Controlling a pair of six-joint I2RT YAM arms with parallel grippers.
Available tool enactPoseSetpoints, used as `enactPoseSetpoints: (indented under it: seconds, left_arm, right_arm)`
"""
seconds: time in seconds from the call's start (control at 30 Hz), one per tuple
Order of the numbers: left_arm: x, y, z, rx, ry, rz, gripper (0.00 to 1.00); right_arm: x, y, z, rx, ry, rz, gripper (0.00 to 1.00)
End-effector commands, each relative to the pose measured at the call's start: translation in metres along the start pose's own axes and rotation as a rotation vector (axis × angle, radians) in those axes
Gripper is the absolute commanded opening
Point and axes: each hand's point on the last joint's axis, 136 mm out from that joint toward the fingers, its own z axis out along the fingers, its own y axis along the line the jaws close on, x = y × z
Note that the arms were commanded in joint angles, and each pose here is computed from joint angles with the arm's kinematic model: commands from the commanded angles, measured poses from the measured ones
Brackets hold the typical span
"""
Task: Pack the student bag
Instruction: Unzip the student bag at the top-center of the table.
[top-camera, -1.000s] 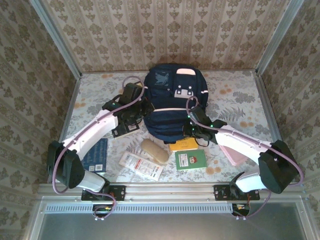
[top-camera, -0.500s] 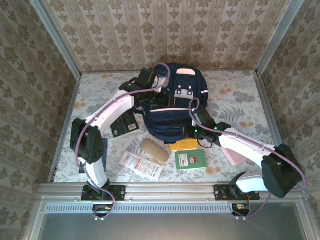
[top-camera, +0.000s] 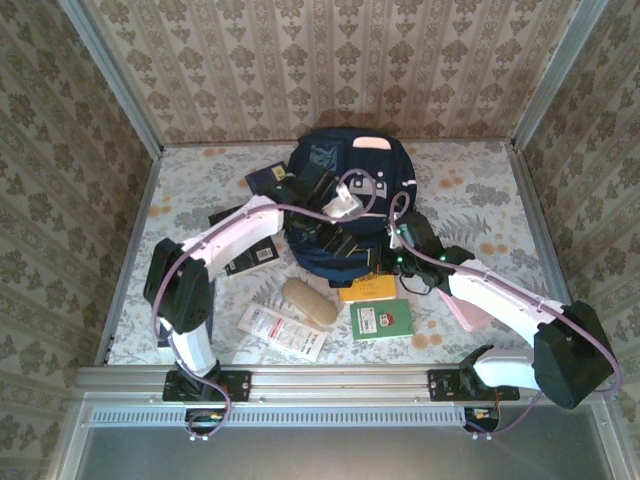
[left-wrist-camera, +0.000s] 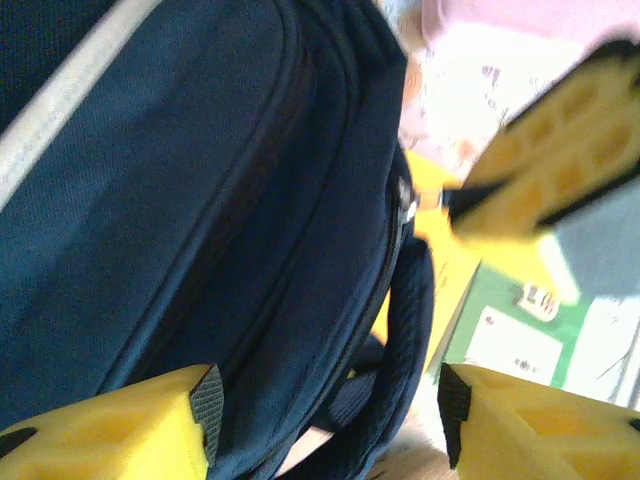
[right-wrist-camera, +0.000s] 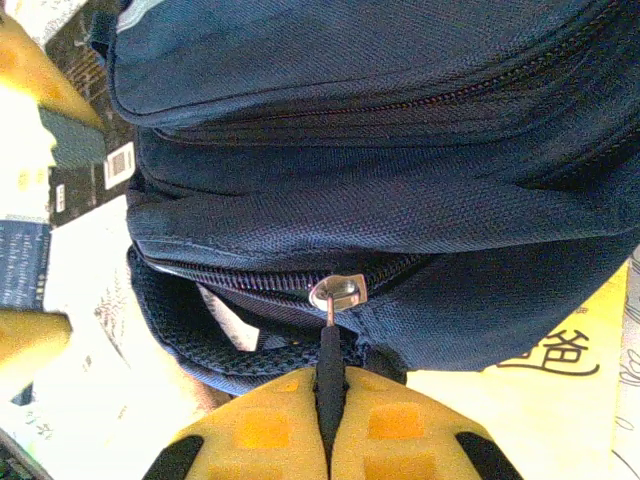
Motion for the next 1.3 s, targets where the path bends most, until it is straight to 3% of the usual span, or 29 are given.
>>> enactPoseSetpoints:
  seconds: [0.0,0.63,0.67,0.8,0.87,1.27]
  left_arm:
    - [-0.006,0.003,-0.006,-0.09,-0.048,0.302,0.64]
    - [-0.023,0.023,0.037,-0.242,-0.012,0.443,0.62]
    - [-0.022,0.024,0.038,-0.247,-0.007,0.443,0.57]
    - [-0.027,0.021,0.033,-0.245,-0.023,0.454,0.13]
    - [-0.03,0.017,0.026,-0.246,-0.043,0.47,0.0]
    - [-0.045,0.017,-0.024,-0.415,-0.095,0.544,0.0]
  right_arm:
    - [-0.016,0.022,-0.014,-0.106,-0.055,-0.021,0.0]
    - [-0.024,0.031,-0.017,-0.169,-0.048,0.006,0.0]
    - [-0.023,0.03,-0.017,-0.167,-0.048,0.006,0.0]
    - [-0.023,0.024,-0.018,-0.145,-0.049,0.009,0.0]
    - [-0.024,0.018,-0.018,-0.123,-0.054,0.012,0.0]
    - [-0.036,-0.012,-0.031,0.014,-0.132,0.027,0.0]
